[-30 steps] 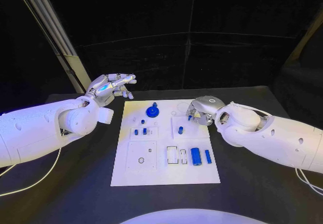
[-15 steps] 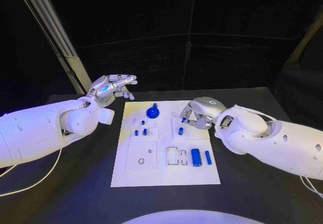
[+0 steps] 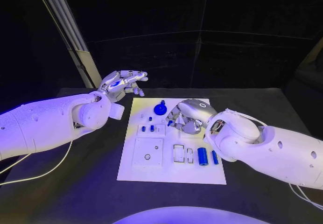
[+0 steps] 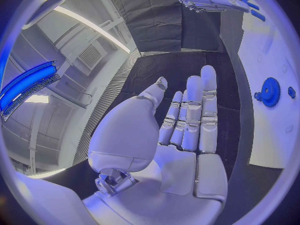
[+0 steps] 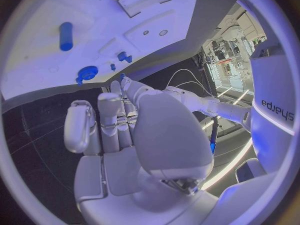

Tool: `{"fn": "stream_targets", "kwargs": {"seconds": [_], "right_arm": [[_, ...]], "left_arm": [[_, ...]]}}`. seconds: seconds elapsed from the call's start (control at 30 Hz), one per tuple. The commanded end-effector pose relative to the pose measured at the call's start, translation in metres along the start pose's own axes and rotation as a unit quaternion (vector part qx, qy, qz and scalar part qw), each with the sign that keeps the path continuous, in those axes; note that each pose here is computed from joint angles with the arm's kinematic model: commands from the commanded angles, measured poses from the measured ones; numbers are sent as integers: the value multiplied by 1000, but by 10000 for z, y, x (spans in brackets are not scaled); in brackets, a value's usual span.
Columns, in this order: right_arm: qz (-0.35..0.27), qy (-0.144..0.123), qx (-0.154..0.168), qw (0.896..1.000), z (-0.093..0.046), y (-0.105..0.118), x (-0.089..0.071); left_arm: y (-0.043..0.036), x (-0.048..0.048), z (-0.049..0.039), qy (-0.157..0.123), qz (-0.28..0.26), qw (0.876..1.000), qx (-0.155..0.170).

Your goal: Assemble the parts on the task board

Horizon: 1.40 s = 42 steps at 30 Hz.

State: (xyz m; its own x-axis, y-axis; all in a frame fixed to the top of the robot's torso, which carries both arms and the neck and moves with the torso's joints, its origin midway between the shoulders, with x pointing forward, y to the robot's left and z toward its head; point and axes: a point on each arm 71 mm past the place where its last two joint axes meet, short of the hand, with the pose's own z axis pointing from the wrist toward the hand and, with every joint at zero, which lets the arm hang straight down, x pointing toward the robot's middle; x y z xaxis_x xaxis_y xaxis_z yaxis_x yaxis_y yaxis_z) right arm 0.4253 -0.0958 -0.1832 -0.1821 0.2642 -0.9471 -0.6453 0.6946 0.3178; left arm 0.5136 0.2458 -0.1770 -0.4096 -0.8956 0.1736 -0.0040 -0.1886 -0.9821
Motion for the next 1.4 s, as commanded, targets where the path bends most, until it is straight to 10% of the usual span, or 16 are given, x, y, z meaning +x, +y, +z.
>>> {"fn": "stream_targets", "kwargs": {"seconds": [0.03, 0.5, 1.4], "right_arm": [[9, 16, -8, 1000, 16, 41, 129], [5, 65, -13, 998, 112, 143, 581], [-2, 93, -30, 995, 154, 258, 760]], "left_arm": [[-12, 29, 12, 3, -4, 1000, 6], [0, 74, 43, 8, -5, 1000, 5], [7, 82, 52, 10, -5, 1000, 2]]}}
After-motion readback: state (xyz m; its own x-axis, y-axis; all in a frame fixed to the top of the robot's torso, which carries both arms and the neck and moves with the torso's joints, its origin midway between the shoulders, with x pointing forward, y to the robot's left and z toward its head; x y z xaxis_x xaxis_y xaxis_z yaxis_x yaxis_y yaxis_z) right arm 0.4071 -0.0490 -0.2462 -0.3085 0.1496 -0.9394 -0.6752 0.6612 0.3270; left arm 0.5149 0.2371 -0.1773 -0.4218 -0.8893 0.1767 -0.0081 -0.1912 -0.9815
